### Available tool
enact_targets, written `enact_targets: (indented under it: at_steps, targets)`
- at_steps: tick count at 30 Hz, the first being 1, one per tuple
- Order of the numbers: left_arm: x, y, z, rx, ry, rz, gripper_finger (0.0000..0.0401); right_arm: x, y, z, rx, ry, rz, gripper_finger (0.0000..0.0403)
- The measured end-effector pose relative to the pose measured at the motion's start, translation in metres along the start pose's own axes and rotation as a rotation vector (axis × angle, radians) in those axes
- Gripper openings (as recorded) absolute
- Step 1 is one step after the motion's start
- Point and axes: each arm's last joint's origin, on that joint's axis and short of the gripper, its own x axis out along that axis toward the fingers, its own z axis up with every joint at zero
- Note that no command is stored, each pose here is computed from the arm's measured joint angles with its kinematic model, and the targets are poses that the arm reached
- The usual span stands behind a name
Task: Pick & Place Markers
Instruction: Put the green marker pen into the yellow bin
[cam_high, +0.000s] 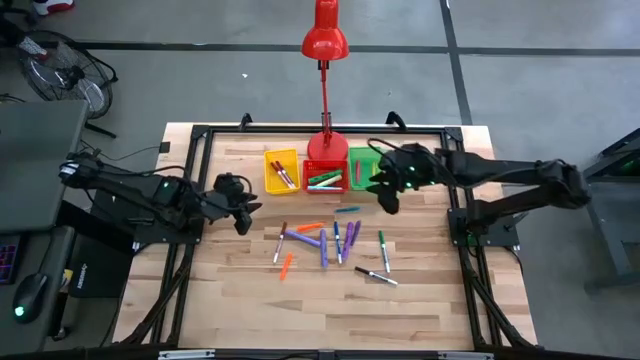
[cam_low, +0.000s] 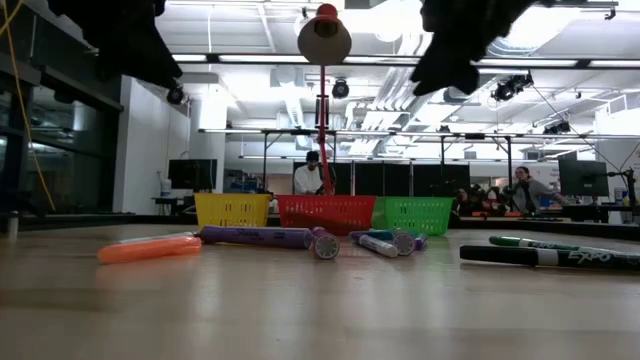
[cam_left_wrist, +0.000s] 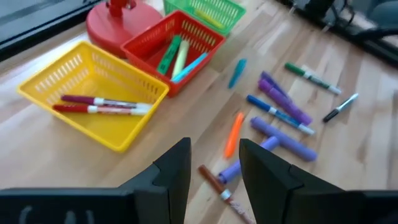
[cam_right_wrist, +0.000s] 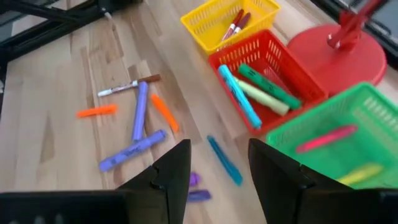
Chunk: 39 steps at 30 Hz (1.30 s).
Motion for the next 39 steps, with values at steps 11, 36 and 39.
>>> enact_targets:
  at_steps: [11, 36, 39]
  targets:
    - [-0.002, -0.003, -0.002, -0.061, 0.006, -0.021, 0.0133, -0.002, 0.012, -0.056, 0.194, 0.118, 0.027, 0.0149]
    - [-0.002, -0.006, 0.001, 0.002, -0.016, -0.061, 0.0133, 0.054, 0.033, -0.114, 0.624, 0.610, -0.196, 0.0149]
    - [-0.002, -0.007, 0.001, 0.024, -0.004, -0.076, 0.0133, 0.065, 0.040, -0.124, 0.658, 0.675, -0.214, 0.0149]
